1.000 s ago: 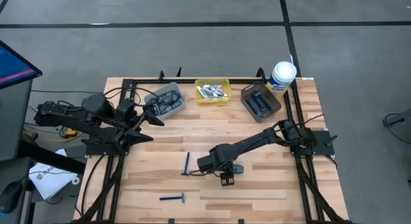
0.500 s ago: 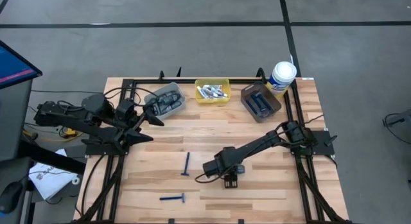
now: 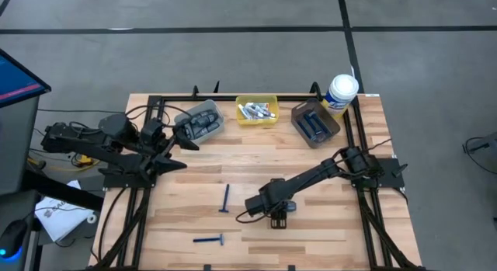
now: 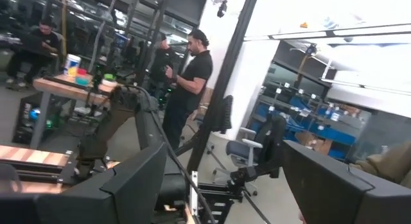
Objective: Pick & Place Travel size toiletries
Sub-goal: Put the gray deodorant into the gray bin
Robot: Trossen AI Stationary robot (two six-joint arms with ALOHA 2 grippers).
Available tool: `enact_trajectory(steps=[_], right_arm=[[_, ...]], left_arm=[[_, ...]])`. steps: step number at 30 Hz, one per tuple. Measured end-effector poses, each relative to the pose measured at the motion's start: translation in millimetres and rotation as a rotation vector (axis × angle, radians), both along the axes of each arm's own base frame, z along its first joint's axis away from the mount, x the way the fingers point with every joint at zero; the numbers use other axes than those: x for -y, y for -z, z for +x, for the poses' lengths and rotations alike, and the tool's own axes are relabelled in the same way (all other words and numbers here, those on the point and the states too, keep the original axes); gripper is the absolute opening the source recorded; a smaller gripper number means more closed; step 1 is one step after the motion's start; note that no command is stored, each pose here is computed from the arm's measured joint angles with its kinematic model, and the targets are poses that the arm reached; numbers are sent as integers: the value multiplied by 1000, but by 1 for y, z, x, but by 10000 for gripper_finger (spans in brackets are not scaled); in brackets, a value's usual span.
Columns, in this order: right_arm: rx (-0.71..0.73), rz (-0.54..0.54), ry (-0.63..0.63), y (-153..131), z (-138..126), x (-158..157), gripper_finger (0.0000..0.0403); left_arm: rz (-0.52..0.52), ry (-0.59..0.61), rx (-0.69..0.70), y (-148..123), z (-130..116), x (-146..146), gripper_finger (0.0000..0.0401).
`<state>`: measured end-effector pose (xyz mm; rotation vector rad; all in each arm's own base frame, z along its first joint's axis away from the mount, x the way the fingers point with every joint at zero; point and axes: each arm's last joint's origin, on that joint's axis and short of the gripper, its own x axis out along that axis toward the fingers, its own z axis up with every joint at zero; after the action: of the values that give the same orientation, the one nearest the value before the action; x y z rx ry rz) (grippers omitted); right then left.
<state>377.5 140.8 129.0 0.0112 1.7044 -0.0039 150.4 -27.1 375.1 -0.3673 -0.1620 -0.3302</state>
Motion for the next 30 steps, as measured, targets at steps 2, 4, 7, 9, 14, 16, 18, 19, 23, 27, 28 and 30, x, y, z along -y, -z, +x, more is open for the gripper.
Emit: enact_trajectory(steps=[2, 4, 7, 9, 14, 16, 18, 19, 23, 27, 28, 30], right_arm=[[31, -9, -18, -8, 3, 0, 188], [120, -16, -10, -16, 15, 5, 188], [194, -36, 33, -39, 22, 26, 188], [299, -24, 70, -57, 32, 41, 188], [490, 9, 173, -88, 52, 84, 188], [577, 11, 206, -102, 62, 105, 188], [667, 1, 229, -115, 73, 127, 188], [715, -6, 242, -122, 78, 138, 188], [870, -27, 306, -135, 99, 181, 188], [979, -63, 365, -140, 116, 222, 188], [1012, -73, 382, -140, 121, 233, 188], [1017, -94, 417, -135, 127, 254, 188]], left_arm=[[16, -24, 4, 0, 0, -1, 301], [47, -46, 16, 0, -1, -1, 301], [77, -93, 34, -2, -4, -3, 301], [93, -121, 43, -2, -8, -4, 301], [127, -204, 89, -8, -21, -8, 301], [138, -243, 103, -9, -28, -10, 301], [134, -269, 121, -11, -33, -12, 301], [129, -278, 130, -12, -36, -12, 301], [119, -309, 143, -14, -44, -14, 301], [111, -327, 151, -15, -49, -16, 301], [109, -328, 158, -15, -50, -16, 301], [103, -339, 165, -16, -52, -17, 301]])
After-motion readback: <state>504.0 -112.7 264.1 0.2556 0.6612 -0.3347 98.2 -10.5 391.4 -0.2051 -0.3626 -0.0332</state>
